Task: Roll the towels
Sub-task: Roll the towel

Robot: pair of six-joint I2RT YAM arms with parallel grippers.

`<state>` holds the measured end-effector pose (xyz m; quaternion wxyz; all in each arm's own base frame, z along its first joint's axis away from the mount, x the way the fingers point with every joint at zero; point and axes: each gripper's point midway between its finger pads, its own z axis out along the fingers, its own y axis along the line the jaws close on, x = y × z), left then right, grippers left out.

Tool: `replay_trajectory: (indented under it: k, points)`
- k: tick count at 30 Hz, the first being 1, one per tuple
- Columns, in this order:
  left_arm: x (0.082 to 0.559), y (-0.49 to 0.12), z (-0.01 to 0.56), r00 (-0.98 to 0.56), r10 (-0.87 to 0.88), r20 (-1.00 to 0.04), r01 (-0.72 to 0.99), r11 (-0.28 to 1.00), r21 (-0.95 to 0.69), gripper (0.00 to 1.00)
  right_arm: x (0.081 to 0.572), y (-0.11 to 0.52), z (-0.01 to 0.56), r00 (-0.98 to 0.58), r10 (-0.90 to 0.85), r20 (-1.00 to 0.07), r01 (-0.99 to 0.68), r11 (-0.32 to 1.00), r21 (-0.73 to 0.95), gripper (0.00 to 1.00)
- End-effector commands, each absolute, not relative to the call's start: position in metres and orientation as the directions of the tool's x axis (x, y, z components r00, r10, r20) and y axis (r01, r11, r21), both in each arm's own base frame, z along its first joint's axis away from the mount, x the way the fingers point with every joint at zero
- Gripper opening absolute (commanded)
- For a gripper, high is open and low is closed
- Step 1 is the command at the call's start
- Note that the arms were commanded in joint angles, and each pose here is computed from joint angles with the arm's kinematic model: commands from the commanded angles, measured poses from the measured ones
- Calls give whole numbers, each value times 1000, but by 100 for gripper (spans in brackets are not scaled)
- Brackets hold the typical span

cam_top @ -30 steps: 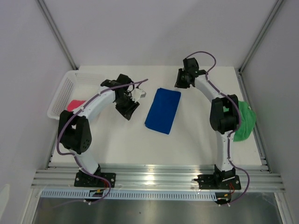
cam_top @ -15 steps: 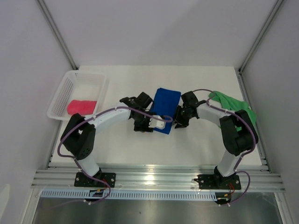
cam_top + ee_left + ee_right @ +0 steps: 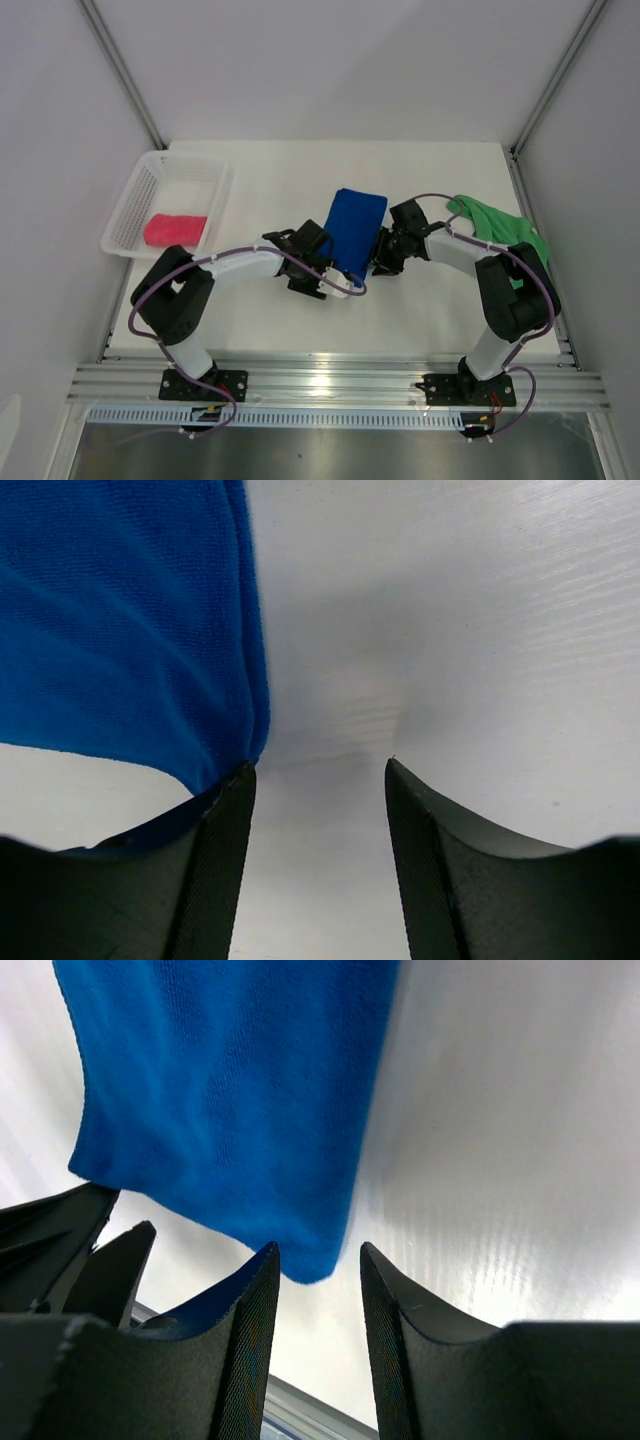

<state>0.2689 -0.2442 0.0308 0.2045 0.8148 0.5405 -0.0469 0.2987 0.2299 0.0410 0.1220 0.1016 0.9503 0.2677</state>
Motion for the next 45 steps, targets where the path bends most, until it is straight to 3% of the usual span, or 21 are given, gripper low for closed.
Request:
replay_trajectory:
  k: [1,8,12,22,32,35,39,42,43,45]
  points:
    - [267,-251,51,450,831,-325,883,-359,303,57,305,223,61,-932,272,-240,95,821,563,41]
    - [241,-243,67,417,827,-378,909,-367,199,57,304,210,64,-924,280,-260,94,825,557,41]
    - [257,-270,109,393,785,-478,919,-319,232,60,304,203,65,-921,286,-266,97,827,554,41]
    - [291,-263,55,432,840,-329,895,-354,270,62,301,195,60,-916,305,-260,118,826,552,41]
    - [295,-250,19,432,865,-255,894,-374,248,61,297,194,60,-915,298,-272,101,822,561,41]
    - [294,-249,12,435,864,-254,891,-374,256,56,303,193,73,-897,291,-333,53,818,573,41]
    - [298,-245,0,397,888,-230,905,-337,261,43,323,190,112,-789,284,-544,-102,813,573,44]
    - [298,-241,-5,373,902,-218,914,-318,252,27,338,180,153,-610,223,-760,-276,839,468,47]
    - [298,-241,-5,365,905,-219,917,-309,251,17,340,177,171,-543,204,-815,-328,842,429,47]
    - [297,-241,-6,342,912,-226,926,-287,245,8,346,174,190,-423,118,-898,-420,853,310,48]
